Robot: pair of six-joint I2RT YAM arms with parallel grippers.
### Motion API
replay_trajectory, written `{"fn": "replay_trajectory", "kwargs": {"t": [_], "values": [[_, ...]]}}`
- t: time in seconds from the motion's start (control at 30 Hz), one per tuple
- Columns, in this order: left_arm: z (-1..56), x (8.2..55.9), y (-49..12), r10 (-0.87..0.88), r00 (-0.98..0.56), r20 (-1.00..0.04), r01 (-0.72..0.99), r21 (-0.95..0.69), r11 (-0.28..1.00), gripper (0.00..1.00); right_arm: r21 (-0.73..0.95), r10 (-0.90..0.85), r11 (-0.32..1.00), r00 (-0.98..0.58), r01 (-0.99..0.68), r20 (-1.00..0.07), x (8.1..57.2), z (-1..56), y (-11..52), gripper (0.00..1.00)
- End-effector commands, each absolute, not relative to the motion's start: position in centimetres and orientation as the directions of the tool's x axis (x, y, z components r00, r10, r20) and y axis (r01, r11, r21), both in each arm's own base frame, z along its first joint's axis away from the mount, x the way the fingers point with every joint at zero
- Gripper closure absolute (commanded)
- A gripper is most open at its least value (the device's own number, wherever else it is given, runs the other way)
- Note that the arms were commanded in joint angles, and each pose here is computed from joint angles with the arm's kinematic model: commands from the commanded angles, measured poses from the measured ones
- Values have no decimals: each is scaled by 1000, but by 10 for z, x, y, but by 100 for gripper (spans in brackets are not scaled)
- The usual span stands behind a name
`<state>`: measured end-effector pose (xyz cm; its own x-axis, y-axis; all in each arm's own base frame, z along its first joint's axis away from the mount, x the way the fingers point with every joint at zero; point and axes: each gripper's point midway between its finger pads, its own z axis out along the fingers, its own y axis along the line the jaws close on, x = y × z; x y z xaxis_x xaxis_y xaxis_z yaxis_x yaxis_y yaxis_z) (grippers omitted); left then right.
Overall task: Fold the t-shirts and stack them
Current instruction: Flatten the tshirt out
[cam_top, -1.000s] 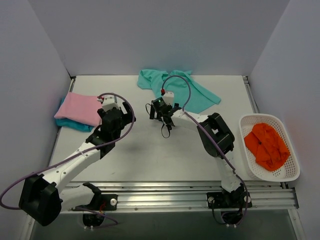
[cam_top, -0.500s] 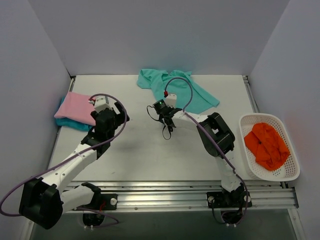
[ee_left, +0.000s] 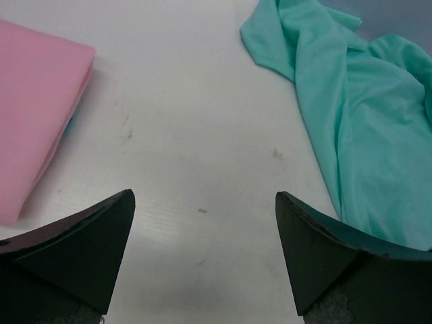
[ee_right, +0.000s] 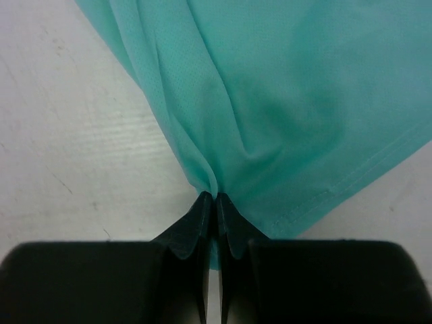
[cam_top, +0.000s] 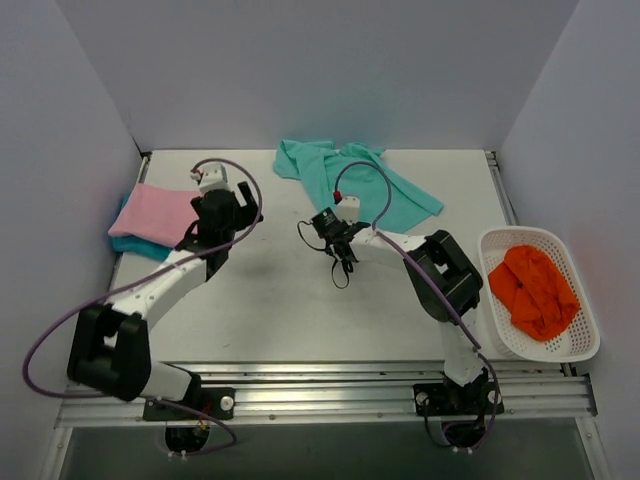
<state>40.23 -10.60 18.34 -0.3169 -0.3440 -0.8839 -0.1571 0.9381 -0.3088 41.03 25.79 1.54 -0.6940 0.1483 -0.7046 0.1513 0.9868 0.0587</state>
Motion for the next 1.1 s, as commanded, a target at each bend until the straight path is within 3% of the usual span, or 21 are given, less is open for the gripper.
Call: {"fn": "replay_trajectory", "kwargs": {"t": [0.0, 0.07, 0.13, 0.17, 0.2, 0.27, 0.3, 0.37, 0.47, 0.6, 0.77, 0.9, 1.07], "values": [[194, 460, -143, -284, -340, -896, -5, -301, 954, 6, -39, 89, 986, -712, 162, -696, 378, 43, 227, 100], [210, 493, -165, -301, -342, -890, 77, -346, 935, 6, -5, 113, 985, -677, 170, -727, 376, 71, 223, 100], [173, 523, -177, -306, -410, -859, 94, -373, 923, 6, 22, 131, 984, -641, 176, -756, 373, 96, 217, 100], [190, 541, -192, -317, -390, -865, 156, -401, 903, 6, 30, 139, 983, -624, 181, -769, 372, 106, 214, 100], [151, 554, -200, -298, -455, -839, 153, -403, 902, 6, 33, 144, 981, -609, 191, -780, 372, 115, 210, 100], [156, 582, -209, -306, -467, -830, 168, -423, 891, 6, 48, 157, 979, -581, 197, -799, 372, 134, 204, 100], [120, 590, -212, -301, -522, -798, 149, -432, 889, 5, 47, 157, 978, -573, 202, -804, 372, 140, 201, 100], [110, 603, -209, -349, -550, -758, 119, -485, 866, 3, 53, 164, 976, -560, 209, -812, 376, 152, 198, 100], [99, 611, -201, -459, -562, -688, 59, -587, 808, 3, 48, 168, 971, -528, 234, -832, 378, 172, 188, 100], [99, 612, -198, -514, -531, -673, 42, -627, 778, 3, 51, 201, 949, -475, 310, -857, 384, 194, 164, 100], [98, 609, -188, -539, -490, -685, 21, -628, 778, 3, 139, 355, 844, -345, 519, -869, 399, 222, 77, 100], [97, 615, -183, -534, -500, -681, 27, -629, 777, 3, 242, 435, 742, -173, 626, -884, 383, 256, 20, 100], [112, 628, -180, -570, -496, -656, 60, -680, 731, 3, 212, 442, 754, -241, 622, -864, 363, 214, 17, 100]]}}
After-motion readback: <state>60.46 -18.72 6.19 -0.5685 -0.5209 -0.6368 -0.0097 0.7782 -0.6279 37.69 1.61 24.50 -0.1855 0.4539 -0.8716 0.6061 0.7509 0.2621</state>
